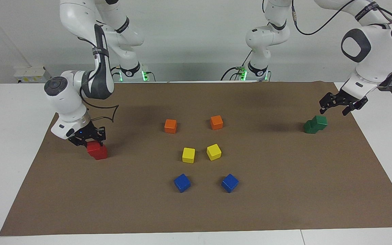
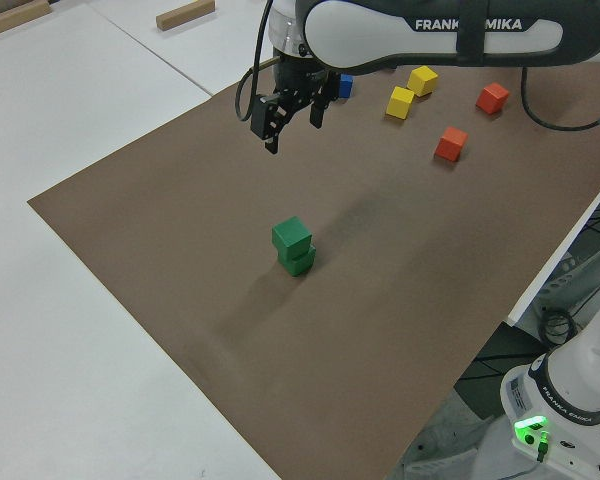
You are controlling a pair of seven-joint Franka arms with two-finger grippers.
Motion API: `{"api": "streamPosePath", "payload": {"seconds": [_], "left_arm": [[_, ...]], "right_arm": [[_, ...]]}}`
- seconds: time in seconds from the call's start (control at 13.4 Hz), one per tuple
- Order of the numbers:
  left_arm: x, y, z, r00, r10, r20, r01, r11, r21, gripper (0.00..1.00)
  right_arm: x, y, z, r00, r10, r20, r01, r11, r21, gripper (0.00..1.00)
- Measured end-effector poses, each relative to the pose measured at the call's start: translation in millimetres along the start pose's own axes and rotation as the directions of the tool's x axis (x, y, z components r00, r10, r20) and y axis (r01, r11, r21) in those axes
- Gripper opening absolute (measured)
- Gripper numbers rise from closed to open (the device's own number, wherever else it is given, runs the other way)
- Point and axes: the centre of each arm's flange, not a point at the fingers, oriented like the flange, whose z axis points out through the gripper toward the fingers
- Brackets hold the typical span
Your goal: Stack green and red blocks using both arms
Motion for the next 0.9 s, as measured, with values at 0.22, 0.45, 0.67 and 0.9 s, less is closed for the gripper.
{"api": "streamPosePath", "payload": {"seconds": [0.22,0.45,0.67,0.9], "left_arm": [[4.4,23.0,-36.4,0.995,-0.102,-0.009,0.102,0.995,-0.001,1.0],[-4.5,30.2,-61.2,0.995,-0.103,-0.002,0.103,0.995,-0.001,1.0],[-25.9,47.7,-82.2,0.993,-0.111,0.039,0.111,0.994,0.001,1.0],[-36.9,65.0,-90.9,0.989,-0.133,0.066,0.132,0.991,0.006,1.0]], "right_arm": [[-0.9,0.1,1.2,1.0,0.001,0.003,-0.001,1.0,0.001,0.55],[-2.4,-0.2,3.9,1.0,0.002,0.001,-0.002,1.0,0.0,0.55],[-2.6,-0.1,4.2,1.0,0.003,-0.007,-0.003,1.0,-0.002,0.55],[-3.0,-0.1,4.3,1.0,0.003,-0.01,-0.003,1.0,-0.003,0.55]]}}
